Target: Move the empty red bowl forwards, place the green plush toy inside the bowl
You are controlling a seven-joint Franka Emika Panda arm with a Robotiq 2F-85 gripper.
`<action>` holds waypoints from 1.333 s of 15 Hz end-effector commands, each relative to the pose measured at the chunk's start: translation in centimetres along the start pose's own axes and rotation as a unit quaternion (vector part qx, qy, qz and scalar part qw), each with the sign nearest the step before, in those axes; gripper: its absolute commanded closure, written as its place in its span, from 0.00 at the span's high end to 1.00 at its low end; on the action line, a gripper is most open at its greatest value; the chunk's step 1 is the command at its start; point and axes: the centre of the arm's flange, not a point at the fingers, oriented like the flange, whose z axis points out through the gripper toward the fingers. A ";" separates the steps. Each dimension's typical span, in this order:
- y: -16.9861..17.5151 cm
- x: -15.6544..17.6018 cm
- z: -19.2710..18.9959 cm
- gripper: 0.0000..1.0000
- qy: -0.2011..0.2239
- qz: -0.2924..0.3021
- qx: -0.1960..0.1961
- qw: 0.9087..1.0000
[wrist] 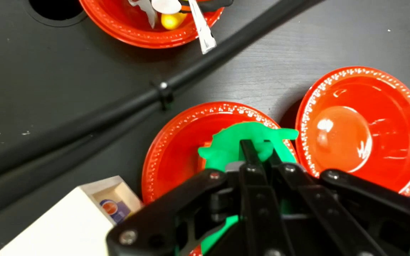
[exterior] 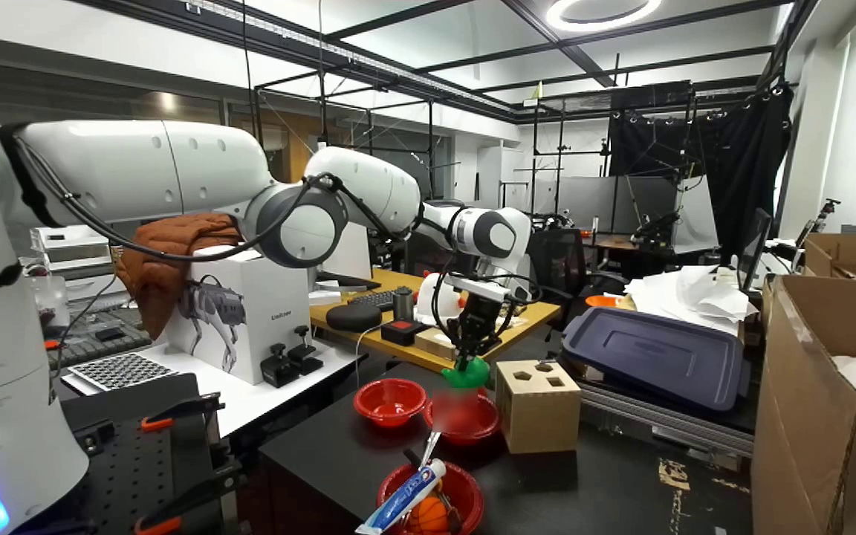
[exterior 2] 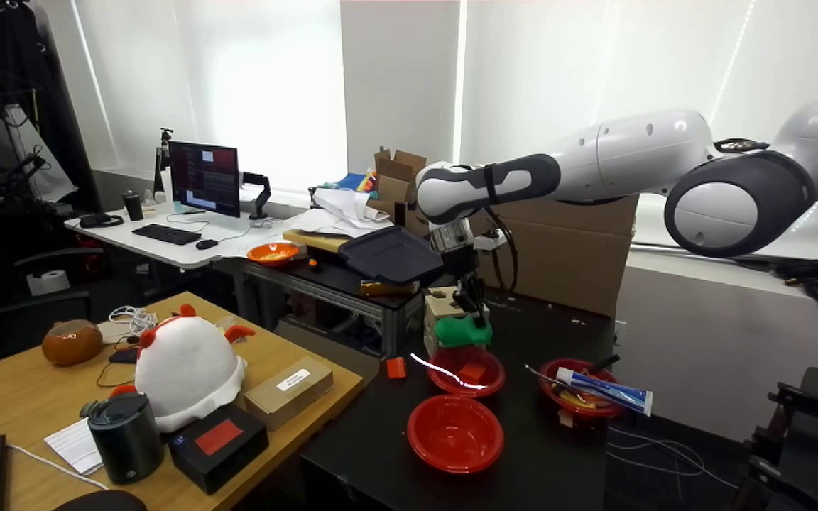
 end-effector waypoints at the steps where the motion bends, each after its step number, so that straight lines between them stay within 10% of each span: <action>1: -2.7 0.6 -2.0 0.02 -0.020 -0.033 -0.008 0.999; 20: -10.6 -7.8 3.9 0.02 -0.187 -0.141 -0.074 0.969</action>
